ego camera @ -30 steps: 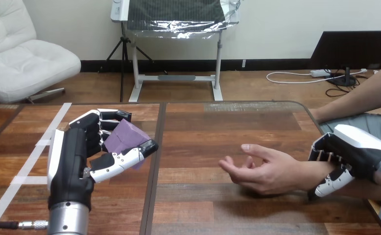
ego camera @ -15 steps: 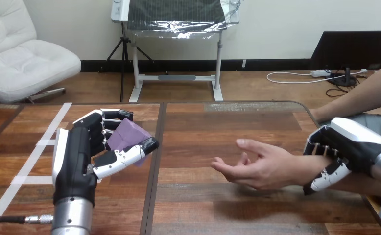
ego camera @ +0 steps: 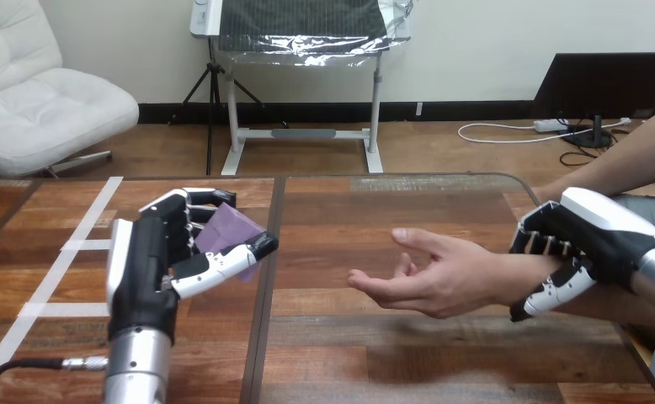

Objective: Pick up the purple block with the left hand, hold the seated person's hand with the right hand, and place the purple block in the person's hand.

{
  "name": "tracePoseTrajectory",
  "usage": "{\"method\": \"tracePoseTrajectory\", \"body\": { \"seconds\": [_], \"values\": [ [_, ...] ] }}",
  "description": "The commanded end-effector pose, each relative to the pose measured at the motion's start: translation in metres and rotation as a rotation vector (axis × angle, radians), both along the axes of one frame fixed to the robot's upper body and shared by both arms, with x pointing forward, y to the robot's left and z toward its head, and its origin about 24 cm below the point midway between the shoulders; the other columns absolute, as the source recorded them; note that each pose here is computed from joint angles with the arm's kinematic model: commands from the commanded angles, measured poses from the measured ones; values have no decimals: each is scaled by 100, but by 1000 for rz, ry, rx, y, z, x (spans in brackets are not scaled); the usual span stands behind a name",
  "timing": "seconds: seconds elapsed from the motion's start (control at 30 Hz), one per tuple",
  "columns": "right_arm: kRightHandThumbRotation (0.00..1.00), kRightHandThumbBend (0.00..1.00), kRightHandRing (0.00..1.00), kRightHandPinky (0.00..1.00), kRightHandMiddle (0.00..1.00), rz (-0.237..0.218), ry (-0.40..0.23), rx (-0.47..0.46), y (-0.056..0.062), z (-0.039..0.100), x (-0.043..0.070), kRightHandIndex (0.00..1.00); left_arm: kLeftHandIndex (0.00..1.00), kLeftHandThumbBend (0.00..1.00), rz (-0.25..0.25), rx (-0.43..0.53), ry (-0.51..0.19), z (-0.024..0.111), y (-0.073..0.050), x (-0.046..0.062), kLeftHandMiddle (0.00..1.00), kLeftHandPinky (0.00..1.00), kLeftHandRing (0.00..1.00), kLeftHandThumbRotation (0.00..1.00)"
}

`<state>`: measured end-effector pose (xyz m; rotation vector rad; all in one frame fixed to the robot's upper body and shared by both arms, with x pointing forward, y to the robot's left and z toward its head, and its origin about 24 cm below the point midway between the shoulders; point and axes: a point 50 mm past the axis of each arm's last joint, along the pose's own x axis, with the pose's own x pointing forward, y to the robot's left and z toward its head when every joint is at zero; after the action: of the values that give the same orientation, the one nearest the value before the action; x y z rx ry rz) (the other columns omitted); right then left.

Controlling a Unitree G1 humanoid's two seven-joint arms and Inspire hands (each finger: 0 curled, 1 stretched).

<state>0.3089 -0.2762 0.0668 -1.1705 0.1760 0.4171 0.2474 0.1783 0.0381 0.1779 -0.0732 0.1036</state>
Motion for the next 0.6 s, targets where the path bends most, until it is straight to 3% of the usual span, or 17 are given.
{"method": "tracePoseTrajectory", "body": {
  "seconds": [0.0,0.57],
  "values": [
    [0,92,39,32,45,13,173,73,16,-44,-19,48,45,69,-28,-7,-84,16,-8,22,42,31,37,0],
    [0,94,42,36,48,46,99,113,23,-26,-13,49,46,69,-68,-21,-49,9,-20,50,42,32,36,0]
  ]
}}
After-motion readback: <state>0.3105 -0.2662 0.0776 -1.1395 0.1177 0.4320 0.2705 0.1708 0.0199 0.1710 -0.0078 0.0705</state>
